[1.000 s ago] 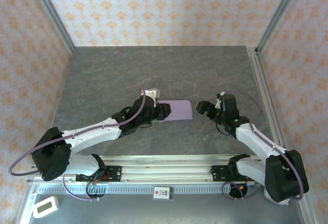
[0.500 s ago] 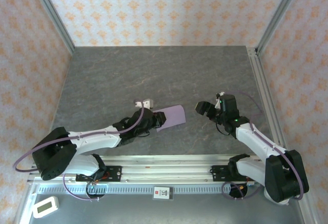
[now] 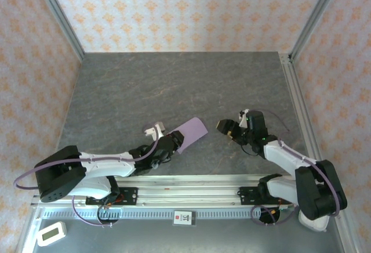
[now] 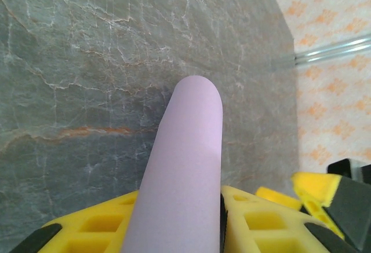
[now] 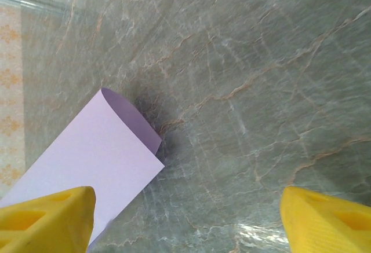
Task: Fold a paper plane with a square sheet of paper (pick it up from the middle)
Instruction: First fold the square sheet of paper in half at the center of the table.
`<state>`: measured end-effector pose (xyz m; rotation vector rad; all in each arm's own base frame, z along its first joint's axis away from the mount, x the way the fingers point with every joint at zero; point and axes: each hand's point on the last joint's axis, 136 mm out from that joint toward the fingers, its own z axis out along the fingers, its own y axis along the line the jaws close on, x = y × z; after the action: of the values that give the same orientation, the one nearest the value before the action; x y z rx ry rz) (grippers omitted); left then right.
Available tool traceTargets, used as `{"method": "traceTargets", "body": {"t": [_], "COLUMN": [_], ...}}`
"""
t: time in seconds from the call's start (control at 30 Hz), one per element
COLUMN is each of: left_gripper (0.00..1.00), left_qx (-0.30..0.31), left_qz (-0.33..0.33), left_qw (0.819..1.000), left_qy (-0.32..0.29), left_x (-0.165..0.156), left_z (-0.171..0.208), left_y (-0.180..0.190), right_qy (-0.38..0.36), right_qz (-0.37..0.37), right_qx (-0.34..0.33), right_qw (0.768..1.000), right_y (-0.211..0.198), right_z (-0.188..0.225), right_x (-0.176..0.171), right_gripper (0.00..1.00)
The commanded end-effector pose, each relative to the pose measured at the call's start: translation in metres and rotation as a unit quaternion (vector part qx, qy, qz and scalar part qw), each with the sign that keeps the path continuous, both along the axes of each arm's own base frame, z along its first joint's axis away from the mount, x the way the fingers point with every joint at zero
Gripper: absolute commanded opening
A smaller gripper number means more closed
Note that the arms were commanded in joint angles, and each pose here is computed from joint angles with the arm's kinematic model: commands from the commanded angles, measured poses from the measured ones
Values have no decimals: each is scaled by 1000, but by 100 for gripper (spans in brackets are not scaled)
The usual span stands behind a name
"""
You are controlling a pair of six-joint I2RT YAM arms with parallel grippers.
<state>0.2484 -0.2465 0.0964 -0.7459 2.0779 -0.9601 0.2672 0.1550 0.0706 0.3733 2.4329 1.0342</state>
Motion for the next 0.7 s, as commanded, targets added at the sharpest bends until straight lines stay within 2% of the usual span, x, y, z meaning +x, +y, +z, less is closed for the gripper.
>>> {"method": "traceTargets", "body": {"t": [0.0, 0.3, 0.67], "left_gripper": [34, 33, 32], "left_qx": [-46, -94, -122], "left_qz": [52, 48, 40], "left_qw": [998, 994, 992], "left_qy": [-6, 3, 9], "left_x": [5, -6, -10], "left_z": [2, -4, -10], "left_y": [2, -19, -31], "right_qy": [-15, 5, 15], "right_qz": [12, 18, 12], "right_qx": [33, 47, 68], "right_qw": [999, 999, 997], "right_y": [15, 33, 42], "right_z": [10, 1, -2], "right_x": [2, 1, 3], "right_gripper": [82, 80, 75]}}
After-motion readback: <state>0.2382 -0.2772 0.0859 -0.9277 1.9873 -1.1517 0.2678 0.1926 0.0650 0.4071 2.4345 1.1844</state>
